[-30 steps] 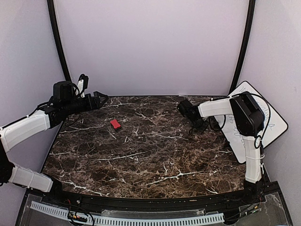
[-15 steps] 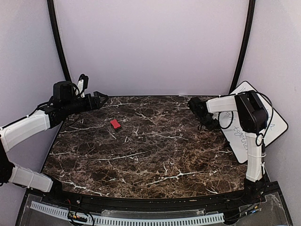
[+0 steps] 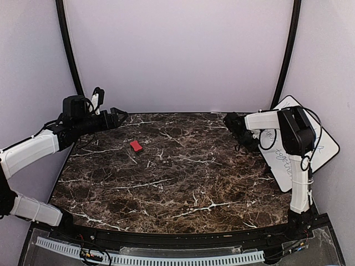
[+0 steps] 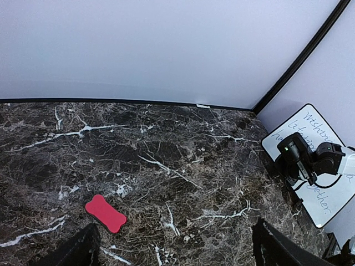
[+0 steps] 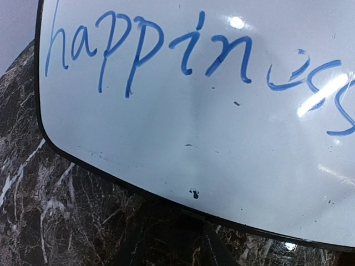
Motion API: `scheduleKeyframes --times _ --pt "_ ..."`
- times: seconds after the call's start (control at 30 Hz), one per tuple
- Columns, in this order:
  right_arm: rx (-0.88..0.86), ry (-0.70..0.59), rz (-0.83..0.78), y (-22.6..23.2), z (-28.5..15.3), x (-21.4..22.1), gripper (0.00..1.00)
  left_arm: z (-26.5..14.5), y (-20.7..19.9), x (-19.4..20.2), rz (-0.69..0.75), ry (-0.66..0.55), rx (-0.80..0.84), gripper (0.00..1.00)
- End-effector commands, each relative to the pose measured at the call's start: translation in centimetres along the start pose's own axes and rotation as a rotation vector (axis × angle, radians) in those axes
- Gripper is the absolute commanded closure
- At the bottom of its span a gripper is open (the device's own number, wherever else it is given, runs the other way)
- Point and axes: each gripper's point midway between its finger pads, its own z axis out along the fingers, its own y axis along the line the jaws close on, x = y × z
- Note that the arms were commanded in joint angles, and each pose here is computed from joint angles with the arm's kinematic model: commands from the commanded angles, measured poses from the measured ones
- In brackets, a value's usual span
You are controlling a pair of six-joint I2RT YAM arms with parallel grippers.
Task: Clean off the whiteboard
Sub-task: Move the whiteboard to the center of the board.
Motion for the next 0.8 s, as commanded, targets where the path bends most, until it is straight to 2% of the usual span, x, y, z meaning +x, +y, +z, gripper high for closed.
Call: scheduleKeyframes --times 0.0,0.2,0.47,0.77 --pt "0.034 -0.017 -0.007 -0.4 0.7 0.1 0.70 -0.1 -0.4 -0.1 0.003 -0.009 0.019 0.06" --pt "0.048 -0.015 0.000 -1.1 0.8 0.3 0.69 -0.1 -0.5 0.0 0.002 -0.008 0.023 0.06" --pt "0.055 -0.003 0.005 -1.5 0.8 0.4 0.76 -0.1 -0.6 -0.1 0.002 -0.008 0.026 0.06" --pt "0.065 0.006 0.014 -1.9 0.7 0.6 0.90 -0.1 -0.6 0.0 0.001 -0.006 0.027 0.06"
